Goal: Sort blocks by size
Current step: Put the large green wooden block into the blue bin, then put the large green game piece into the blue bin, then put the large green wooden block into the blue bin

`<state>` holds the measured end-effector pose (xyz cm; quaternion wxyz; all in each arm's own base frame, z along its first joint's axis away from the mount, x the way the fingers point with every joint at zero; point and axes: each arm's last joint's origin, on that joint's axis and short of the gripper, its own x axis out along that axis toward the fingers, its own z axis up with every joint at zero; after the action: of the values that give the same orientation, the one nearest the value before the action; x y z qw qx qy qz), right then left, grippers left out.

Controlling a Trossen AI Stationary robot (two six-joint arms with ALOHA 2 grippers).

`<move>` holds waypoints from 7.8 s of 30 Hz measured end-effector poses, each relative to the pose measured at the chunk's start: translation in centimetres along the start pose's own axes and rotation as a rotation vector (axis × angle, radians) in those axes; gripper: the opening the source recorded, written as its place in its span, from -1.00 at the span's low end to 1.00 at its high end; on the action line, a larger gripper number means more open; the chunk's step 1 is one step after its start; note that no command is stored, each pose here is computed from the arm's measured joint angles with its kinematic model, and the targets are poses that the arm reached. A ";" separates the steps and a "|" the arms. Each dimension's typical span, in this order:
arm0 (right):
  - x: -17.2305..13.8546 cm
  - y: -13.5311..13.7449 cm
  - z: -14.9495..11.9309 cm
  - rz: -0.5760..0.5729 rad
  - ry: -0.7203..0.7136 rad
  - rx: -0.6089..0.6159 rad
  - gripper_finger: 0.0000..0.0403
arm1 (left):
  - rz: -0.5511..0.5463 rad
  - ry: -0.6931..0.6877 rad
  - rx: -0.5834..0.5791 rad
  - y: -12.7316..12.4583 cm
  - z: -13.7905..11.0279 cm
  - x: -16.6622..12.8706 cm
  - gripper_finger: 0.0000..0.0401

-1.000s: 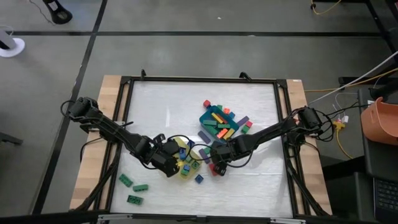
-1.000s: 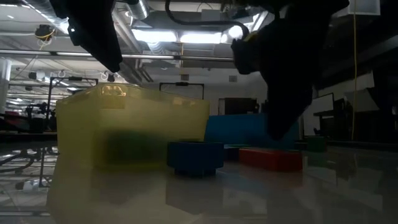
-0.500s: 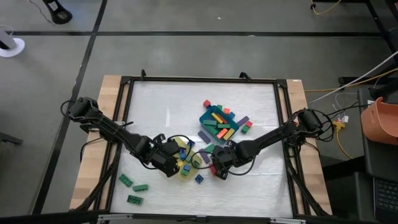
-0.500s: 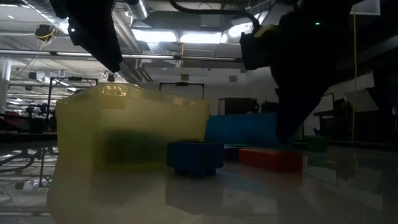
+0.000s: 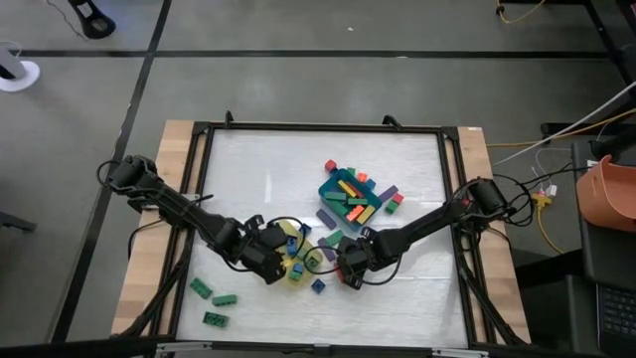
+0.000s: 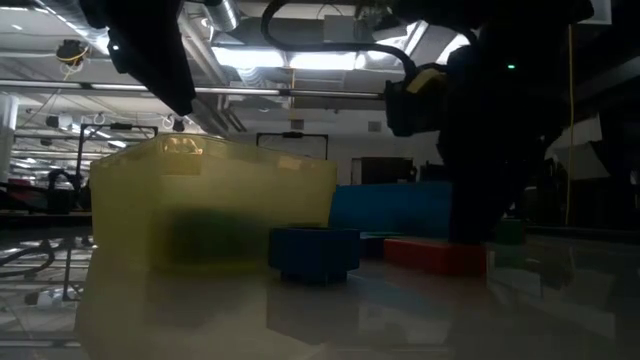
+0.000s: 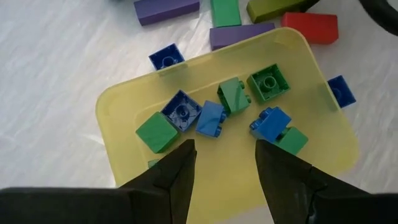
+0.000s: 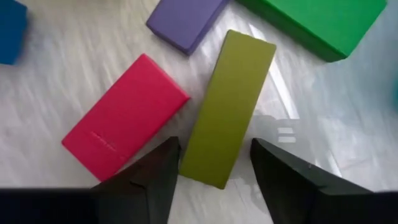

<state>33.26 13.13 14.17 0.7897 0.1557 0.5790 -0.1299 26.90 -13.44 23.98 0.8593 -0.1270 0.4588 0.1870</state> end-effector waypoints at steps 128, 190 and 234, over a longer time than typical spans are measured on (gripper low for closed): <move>-9.2 -10.8 8.8 -0.419 0.124 -0.285 -0.05 | 0.014 0.393 0.096 -4.7 -15.9 -0.1 -0.48; -7.8 -7.4 -3.4 0.203 -0.696 -0.652 -0.05 | -0.057 -0.558 -0.130 12.0 14.9 9.7 -0.17; 1.4 -5.6 4.6 0.111 -0.123 -0.727 -0.11 | -0.161 -0.258 0.085 5.9 8.2 1.4 -0.34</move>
<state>35.57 6.10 13.60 0.8325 -0.1119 0.5296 0.1181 31.12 -4.67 27.06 0.9279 -0.1020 0.3405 0.1126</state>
